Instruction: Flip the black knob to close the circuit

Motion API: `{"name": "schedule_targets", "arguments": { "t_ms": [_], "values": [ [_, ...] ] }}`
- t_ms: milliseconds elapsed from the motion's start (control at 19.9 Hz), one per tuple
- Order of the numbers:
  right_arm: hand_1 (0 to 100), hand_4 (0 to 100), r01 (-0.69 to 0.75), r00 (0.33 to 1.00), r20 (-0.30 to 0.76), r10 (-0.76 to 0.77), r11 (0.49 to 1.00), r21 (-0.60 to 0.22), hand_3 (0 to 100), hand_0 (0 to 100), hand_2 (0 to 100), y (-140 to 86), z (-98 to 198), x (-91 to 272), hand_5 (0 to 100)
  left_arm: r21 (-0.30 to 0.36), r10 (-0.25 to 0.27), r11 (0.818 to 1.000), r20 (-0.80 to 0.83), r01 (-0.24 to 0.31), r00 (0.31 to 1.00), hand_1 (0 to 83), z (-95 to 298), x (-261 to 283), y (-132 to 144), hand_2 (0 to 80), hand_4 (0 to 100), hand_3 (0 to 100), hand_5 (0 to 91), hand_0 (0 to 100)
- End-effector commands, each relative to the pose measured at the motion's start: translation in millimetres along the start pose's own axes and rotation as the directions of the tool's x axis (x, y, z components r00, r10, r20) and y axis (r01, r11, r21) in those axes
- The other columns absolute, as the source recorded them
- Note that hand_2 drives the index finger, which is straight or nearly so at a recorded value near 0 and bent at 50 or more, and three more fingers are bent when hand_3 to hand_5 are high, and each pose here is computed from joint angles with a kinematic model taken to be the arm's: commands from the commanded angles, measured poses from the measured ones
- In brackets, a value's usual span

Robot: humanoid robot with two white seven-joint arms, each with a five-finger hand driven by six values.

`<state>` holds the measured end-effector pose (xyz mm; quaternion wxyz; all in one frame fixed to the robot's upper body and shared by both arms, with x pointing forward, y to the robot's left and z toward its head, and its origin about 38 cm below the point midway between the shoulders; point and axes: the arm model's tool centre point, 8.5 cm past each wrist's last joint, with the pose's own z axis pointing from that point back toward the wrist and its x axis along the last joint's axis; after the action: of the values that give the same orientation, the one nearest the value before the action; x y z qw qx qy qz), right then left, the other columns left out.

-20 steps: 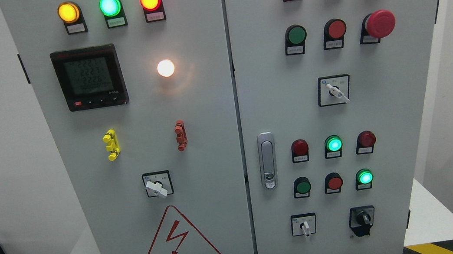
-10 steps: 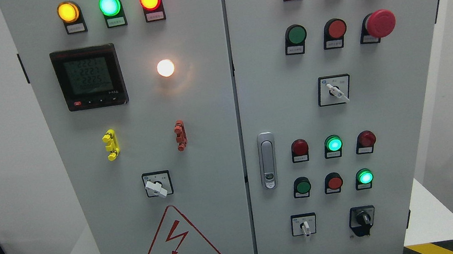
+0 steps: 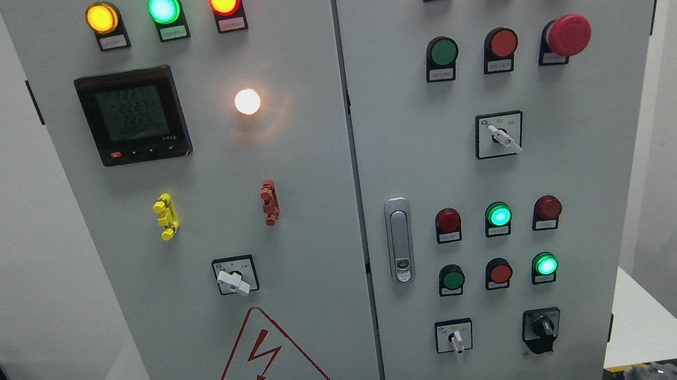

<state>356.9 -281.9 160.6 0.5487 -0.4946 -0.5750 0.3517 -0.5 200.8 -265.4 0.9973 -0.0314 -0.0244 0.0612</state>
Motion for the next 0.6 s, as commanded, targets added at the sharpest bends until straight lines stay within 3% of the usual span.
{"name": "schedule_targets", "arguments": {
  "t_ms": [0,251,553],
  "values": [
    [10,87,0.011,0.999,0.052,-0.013,0.999,0.040,100,0,92,19,-2,33,87,0.000,0.001,1.000,-0.001,-0.001,1.000,55.6,0,-1,0,0.0,0,0,0.0,12],
    [10,87,0.011,1.000,-0.011,-0.010,0.999,0.047,100,0,92,15,-17,10,87,0.000,0.001,1.000,-0.001,-0.001,1.000,55.6,0,-1,0,0.0,0,0,0.0,12],
    [10,88,0.013,1.000,-0.018,-0.013,1.000,0.027,100,0,92,7,-32,8,87,0.000,-0.002,1.000,0.000,0.002,1.000,55.6,0,0,0,0.0,0,0,0.0,12]
  ]
}}
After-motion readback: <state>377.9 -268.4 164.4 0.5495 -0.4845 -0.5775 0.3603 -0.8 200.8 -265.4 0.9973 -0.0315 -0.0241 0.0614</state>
